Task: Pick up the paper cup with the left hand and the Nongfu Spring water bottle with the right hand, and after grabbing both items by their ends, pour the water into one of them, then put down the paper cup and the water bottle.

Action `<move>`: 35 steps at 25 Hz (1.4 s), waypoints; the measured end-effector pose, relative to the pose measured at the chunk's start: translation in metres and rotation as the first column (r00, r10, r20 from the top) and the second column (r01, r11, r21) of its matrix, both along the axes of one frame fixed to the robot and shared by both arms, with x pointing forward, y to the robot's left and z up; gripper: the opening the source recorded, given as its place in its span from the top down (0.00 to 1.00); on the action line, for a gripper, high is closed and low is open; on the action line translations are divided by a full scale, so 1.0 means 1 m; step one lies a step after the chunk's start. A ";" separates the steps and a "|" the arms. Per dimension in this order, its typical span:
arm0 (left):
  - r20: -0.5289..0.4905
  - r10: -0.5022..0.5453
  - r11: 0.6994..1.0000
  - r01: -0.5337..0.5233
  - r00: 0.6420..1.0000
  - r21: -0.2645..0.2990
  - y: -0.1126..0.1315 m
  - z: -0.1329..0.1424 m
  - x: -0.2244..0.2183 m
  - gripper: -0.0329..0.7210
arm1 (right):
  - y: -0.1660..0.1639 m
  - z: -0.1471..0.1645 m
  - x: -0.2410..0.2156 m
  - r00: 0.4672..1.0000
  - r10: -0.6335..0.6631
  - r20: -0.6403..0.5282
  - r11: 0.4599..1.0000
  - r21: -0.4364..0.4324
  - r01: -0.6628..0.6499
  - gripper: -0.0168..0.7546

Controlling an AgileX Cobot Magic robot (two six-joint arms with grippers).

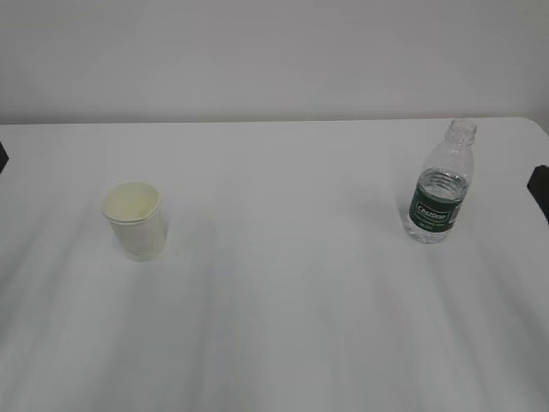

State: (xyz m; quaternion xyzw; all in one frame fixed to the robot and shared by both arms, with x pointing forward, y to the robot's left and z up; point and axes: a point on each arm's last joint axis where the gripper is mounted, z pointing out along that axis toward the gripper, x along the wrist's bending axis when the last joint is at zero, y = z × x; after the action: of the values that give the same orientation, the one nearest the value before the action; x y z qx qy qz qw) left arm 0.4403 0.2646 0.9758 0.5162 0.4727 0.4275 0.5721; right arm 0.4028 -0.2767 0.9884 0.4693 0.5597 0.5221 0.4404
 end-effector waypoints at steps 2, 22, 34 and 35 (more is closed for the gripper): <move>-0.020 -0.002 1.000 0.002 1.000 0.004 0.000 -0.009 0.000 0.38 | 0.001 -0.006 0.004 1.000 0.007 0.006 1.000 0.008 -0.007 0.22; -0.292 -0.133 0.984 0.161 0.947 0.074 -0.014 -0.072 0.007 0.26 | 0.004 -0.079 0.029 0.977 0.019 -0.213 1.000 -0.013 -0.022 0.22; -0.379 -0.179 0.972 0.224 0.908 0.078 -0.019 -0.092 0.006 0.19 | 0.003 -0.097 0.058 0.965 -0.022 -0.261 0.999 -0.030 0.015 0.18; -0.379 -0.185 0.970 0.231 0.907 0.078 -0.019 -0.092 0.006 0.19 | 0.003 -0.099 0.061 0.965 -0.022 -0.261 0.999 -0.031 0.014 0.18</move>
State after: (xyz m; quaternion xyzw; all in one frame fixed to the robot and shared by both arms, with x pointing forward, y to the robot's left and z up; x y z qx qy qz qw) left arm 0.4459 0.2452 0.8836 0.6684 0.4874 0.2871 0.4831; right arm 0.4641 -0.2733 0.8896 0.5327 0.6161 0.4435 0.3742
